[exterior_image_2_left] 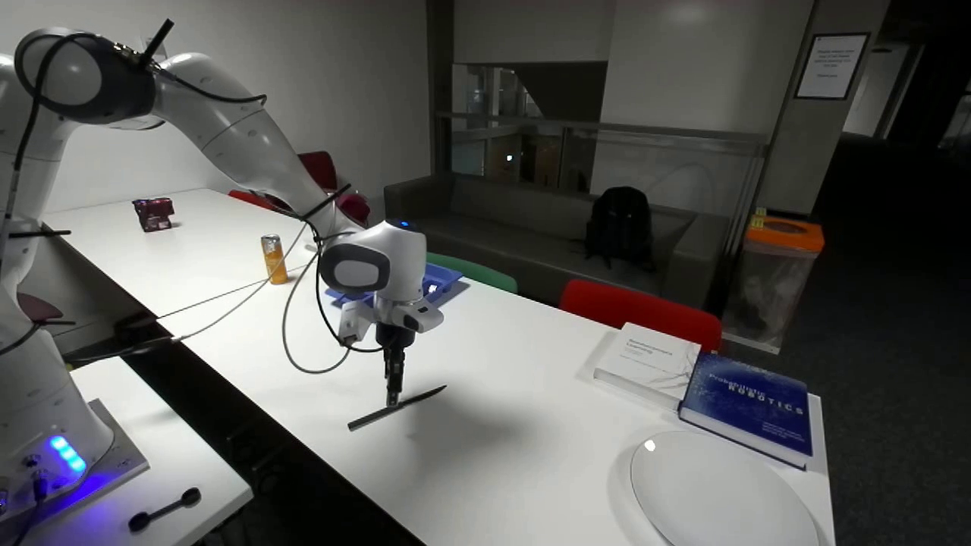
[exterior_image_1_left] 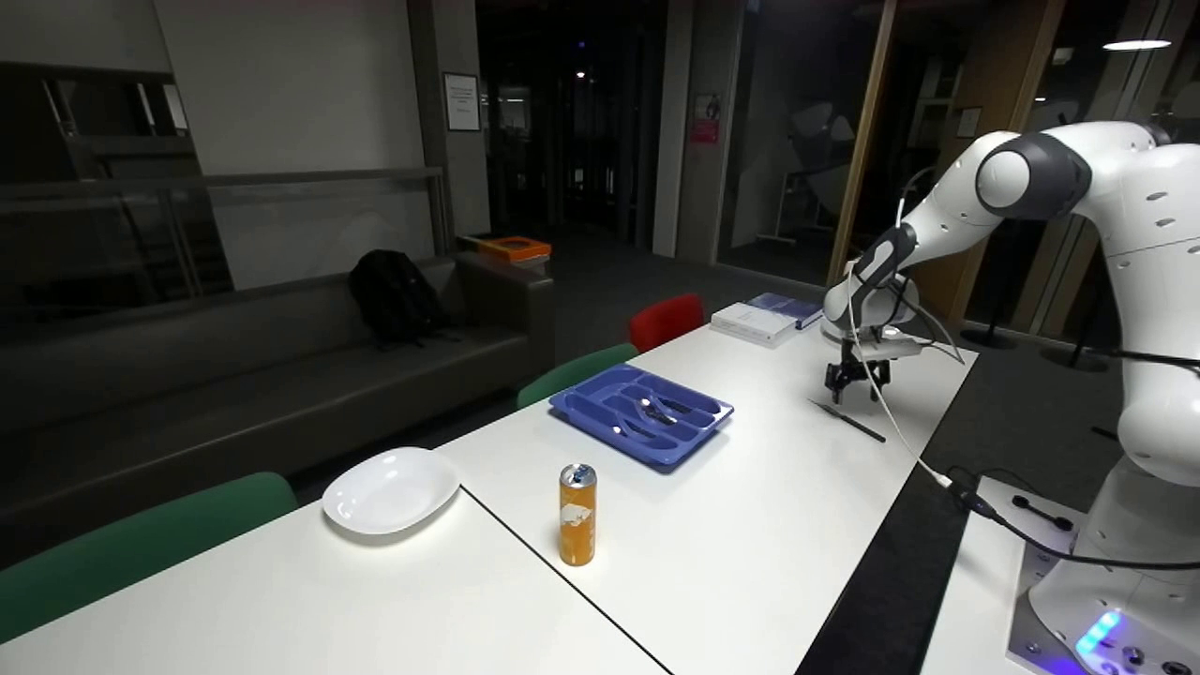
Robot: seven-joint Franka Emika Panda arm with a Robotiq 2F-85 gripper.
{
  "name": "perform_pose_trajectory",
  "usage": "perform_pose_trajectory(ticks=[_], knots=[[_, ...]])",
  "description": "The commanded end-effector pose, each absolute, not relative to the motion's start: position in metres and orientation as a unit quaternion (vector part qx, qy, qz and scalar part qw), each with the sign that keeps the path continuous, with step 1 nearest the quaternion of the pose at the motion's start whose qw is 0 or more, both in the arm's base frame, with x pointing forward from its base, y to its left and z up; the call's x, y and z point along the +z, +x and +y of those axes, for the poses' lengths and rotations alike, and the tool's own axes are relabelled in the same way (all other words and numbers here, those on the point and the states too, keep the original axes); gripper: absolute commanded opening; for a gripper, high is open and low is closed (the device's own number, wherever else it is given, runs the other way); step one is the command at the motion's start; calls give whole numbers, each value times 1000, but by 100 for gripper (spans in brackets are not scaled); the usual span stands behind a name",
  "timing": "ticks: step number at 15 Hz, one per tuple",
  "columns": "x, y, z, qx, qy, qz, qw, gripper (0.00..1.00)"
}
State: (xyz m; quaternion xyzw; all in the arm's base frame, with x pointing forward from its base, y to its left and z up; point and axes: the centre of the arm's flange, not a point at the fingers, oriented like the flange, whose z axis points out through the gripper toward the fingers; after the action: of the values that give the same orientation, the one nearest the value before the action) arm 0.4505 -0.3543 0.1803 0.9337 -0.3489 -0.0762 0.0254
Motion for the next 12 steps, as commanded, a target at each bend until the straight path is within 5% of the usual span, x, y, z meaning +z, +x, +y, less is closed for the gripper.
perform_pose_trajectory(ticks=[1,7,11,12], knots=[[182,450,-365,-102,948,-300,38,100],[180,452,-357,-104,977,-186,25,100],[181,445,-356,-68,983,-163,-44,100],[172,454,-347,-88,980,-178,-8,100]])
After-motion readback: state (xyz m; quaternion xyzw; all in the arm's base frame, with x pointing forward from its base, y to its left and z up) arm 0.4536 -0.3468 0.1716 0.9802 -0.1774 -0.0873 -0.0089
